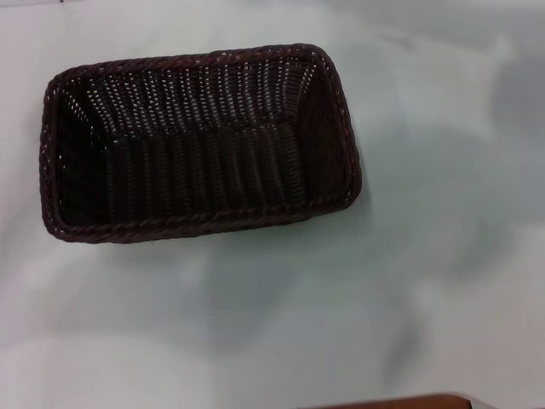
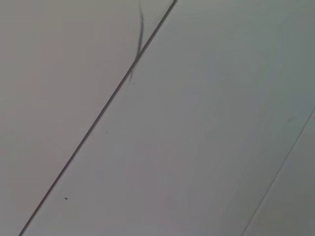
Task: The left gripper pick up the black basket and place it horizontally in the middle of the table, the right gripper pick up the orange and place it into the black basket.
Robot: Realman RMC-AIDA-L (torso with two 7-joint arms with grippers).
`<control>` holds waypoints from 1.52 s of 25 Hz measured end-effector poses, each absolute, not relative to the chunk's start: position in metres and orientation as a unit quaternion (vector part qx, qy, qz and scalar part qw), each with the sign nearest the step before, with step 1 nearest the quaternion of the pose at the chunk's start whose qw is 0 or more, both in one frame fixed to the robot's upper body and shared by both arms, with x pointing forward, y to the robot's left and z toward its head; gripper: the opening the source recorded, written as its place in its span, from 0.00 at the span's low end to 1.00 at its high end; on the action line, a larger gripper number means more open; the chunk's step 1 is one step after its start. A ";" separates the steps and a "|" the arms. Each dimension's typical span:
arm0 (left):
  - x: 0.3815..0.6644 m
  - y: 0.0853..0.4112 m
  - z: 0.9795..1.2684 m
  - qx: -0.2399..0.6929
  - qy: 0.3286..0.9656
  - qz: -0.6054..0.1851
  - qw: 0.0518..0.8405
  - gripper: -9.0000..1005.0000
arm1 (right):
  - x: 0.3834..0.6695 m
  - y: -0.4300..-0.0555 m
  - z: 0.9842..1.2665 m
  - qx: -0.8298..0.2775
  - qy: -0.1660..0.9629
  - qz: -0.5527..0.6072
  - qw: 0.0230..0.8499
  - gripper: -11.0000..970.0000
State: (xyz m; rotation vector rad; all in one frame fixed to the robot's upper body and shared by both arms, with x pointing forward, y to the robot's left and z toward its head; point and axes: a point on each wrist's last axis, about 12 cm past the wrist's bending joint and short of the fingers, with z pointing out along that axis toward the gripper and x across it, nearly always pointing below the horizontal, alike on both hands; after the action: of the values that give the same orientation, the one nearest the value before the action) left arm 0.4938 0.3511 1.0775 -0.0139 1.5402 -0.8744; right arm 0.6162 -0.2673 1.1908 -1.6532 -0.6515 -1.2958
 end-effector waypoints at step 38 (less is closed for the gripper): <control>0.488 0.351 1.073 -0.037 0.630 -0.360 0.688 0.86 | 0.578 -0.257 1.113 -0.546 -0.145 -0.747 0.351 0.96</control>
State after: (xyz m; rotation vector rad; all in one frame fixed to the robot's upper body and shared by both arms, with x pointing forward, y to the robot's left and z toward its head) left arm 0.4880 0.3511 1.0727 -0.0818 1.4093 -0.8051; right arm 0.5777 -0.2567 1.1129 -1.4143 -0.3757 -1.9338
